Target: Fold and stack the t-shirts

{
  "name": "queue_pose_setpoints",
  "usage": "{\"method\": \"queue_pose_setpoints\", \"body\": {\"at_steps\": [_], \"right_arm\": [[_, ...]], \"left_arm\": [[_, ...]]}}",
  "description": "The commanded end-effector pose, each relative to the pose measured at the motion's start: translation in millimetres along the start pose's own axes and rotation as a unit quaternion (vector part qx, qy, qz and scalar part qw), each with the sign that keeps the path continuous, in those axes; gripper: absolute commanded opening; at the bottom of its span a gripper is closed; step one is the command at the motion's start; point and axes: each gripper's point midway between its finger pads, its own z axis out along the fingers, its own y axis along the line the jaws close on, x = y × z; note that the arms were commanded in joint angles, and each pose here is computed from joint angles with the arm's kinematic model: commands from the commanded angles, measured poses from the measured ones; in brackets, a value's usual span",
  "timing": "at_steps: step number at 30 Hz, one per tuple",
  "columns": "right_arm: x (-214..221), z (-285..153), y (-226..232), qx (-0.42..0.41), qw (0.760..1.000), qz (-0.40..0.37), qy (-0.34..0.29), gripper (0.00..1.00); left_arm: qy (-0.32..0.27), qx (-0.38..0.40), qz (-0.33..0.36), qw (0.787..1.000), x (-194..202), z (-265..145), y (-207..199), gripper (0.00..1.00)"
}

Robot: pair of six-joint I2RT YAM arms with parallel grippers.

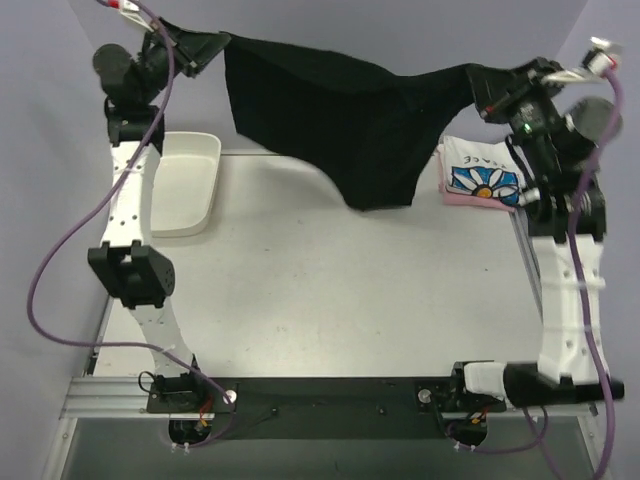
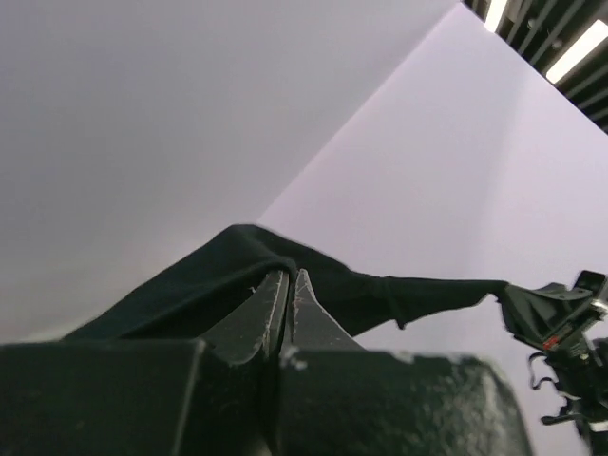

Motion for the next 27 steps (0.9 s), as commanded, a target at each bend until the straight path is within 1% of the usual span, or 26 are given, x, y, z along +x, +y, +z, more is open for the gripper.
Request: {"method": "queue_pose_setpoints", "body": {"at_steps": [1, 2, 3, 5, 6, 7, 8, 9, 10, 11, 12, 13, 15, 16, 17, 18, 19, 20, 21, 23, 25, 26, 27], "right_arm": [[-36, -77, 60, -0.098, 0.991, -0.063, -0.067, 0.0], [-20, -83, 55, -0.096, 0.993, -0.056, -0.049, 0.0], [9, -96, 44, -0.084, 0.995, -0.037, -0.027, 0.0], [47, -108, 27, -0.071, 0.997, -0.018, 0.001, 0.0], [87, -122, 9, -0.055, 0.998, 0.003, 0.026, 0.0], [106, -129, 0, -0.045, 0.998, 0.01, 0.04, 0.0], [124, -137, -10, -0.033, 0.998, 0.014, 0.054, 0.0], [165, -150, -30, -0.008, 0.996, 0.027, 0.089, 0.0], [189, -160, -42, 0.011, 0.992, 0.042, 0.117, 0.0], [213, -168, -52, 0.026, 0.988, 0.056, 0.14, 0.0], [231, -179, -58, 0.036, 0.984, 0.067, 0.159, 0.0], [268, -192, -73, 0.052, 0.976, 0.084, 0.195, 0.0], [285, -206, -81, 0.067, 0.972, 0.089, 0.207, 0.0], [302, -217, -89, 0.082, 0.966, 0.089, 0.229, 0.0], [301, -221, -93, 0.093, 0.966, 0.084, 0.226, 0.0], [309, -230, -96, 0.109, 0.959, 0.086, 0.246, 0.0], [305, -232, -96, 0.109, 0.96, 0.073, 0.249, 0.0], [302, -234, -96, 0.114, 0.959, 0.069, 0.251, 0.0], [306, -242, -102, 0.137, 0.952, 0.069, 0.266, 0.0], [298, -244, -97, 0.137, 0.952, 0.067, 0.266, 0.0], [299, -252, -99, 0.158, 0.945, 0.077, 0.276, 0.0], [297, -255, -99, 0.17, 0.943, 0.086, 0.273, 0.0], [300, -262, -103, 0.187, 0.937, 0.09, 0.281, 0.0]], "left_arm": [[-0.012, 0.079, 0.13, 0.988, -7, -56, -128, 0.0], [-0.011, 0.051, 0.128, 0.99, 4, -63, -115, 0.0], [0.0, 0.001, 0.12, 0.993, 28, -81, -90, 0.0], [0.003, -0.054, 0.103, 0.993, 55, -103, -51, 0.0], [0.024, -0.111, 0.077, 0.991, 92, -130, -10, 0.0], [0.03, -0.138, 0.074, 0.987, 107, -143, 7, 0.0], [0.02, -0.179, 0.072, 0.981, 118, -157, 29, 0.0], [0.029, -0.221, 0.064, 0.973, 138, -178, 47, 0.0], [0.049, -0.271, 0.032, 0.961, 172, -203, 86, 0.0], [0.046, -0.307, 0.023, 0.95, 186, -219, 105, 0.0], [0.058, -0.349, -0.012, 0.935, 208, -240, 122, 0.0], [0.078, -0.383, -0.042, 0.92, 242, -265, 145, 0.0], [0.085, -0.429, -0.059, 0.897, 263, -289, 161, 0.0], [0.094, -0.445, -0.066, 0.888, 275, -300, 168, 0.0], [0.108, -0.467, -0.074, 0.875, 285, -311, 171, 0.0], [0.104, -0.489, -0.07, 0.863, 285, -319, 176, 0.0], [0.107, -0.494, -0.068, 0.86, 285, -322, 175, 0.0], [0.12, -0.508, -0.071, 0.85, 289, -329, 174, 0.0], [0.114, -0.522, -0.065, 0.843, 286, -334, 175, 0.0], [0.124, -0.531, -0.068, 0.836, 288, -340, 171, 0.0], [0.121, -0.534, -0.061, 0.835, 284, -343, 165, 0.0], [0.127, -0.54, -0.062, 0.83, 287, -347, 163, 0.0], [0.12, -0.538, -0.055, 0.832, 283, -348, 158, 0.0]]}}
